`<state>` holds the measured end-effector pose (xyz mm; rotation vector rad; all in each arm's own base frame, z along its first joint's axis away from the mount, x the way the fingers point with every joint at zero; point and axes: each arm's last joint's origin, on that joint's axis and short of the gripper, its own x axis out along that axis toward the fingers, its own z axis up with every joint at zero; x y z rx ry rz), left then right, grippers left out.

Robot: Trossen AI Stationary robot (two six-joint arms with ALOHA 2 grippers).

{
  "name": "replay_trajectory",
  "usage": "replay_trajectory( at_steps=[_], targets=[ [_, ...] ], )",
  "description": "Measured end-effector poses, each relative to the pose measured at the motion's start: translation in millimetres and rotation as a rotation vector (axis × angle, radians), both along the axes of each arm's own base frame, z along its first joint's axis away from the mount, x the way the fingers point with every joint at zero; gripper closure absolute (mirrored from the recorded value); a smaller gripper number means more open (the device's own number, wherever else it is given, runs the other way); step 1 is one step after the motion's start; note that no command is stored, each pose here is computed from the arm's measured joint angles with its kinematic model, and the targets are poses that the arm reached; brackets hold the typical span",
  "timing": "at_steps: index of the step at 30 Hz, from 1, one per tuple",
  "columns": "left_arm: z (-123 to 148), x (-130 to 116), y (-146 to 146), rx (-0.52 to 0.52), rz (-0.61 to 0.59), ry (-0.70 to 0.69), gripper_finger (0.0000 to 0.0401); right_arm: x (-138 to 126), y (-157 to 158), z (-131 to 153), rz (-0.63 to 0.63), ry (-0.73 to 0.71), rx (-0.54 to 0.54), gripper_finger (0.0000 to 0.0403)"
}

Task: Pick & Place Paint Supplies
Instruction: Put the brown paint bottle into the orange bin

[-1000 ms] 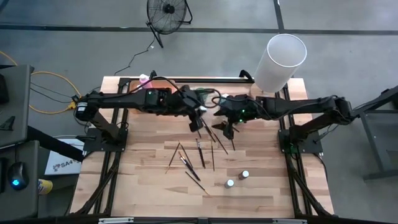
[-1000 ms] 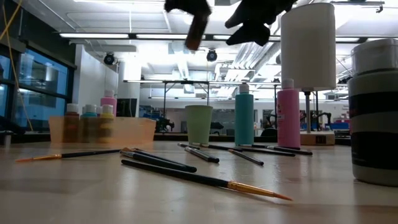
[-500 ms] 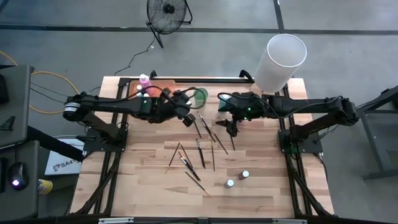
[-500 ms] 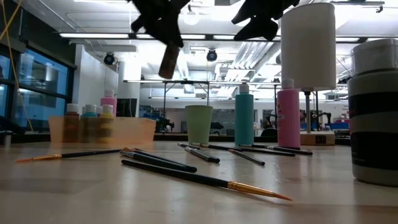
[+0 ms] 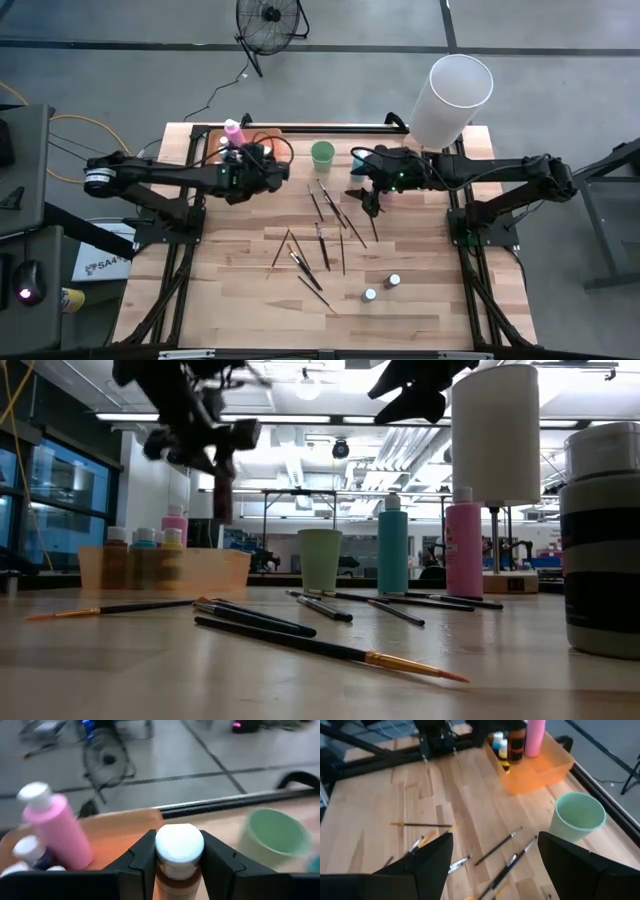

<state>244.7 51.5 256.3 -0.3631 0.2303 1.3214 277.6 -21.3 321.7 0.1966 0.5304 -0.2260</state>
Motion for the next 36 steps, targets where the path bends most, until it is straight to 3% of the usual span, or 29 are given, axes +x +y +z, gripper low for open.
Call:
replay_trajectory(
  at_steps=[7, 16, 36],
  targets=[
    [-25.7, -12.9, 20.8, -0.036, 0.119, -0.007, 0.0288, 0.3, -0.2, 0.6, -0.006, -0.007, -0.004, 0.0117],
    [-47.4, -18.9, 24.8, -0.071, 0.127, 0.031, 0.0288, 0.3, -0.8, 0.5, -0.027, -0.006, -0.013, 0.0117],
    [-77.6, -1.9, 24.8, -0.144, 0.108, 0.067, 0.0288, 0.4, -0.9, 0.8, -0.030, -0.009, -0.015, 0.0117]
  ],
)
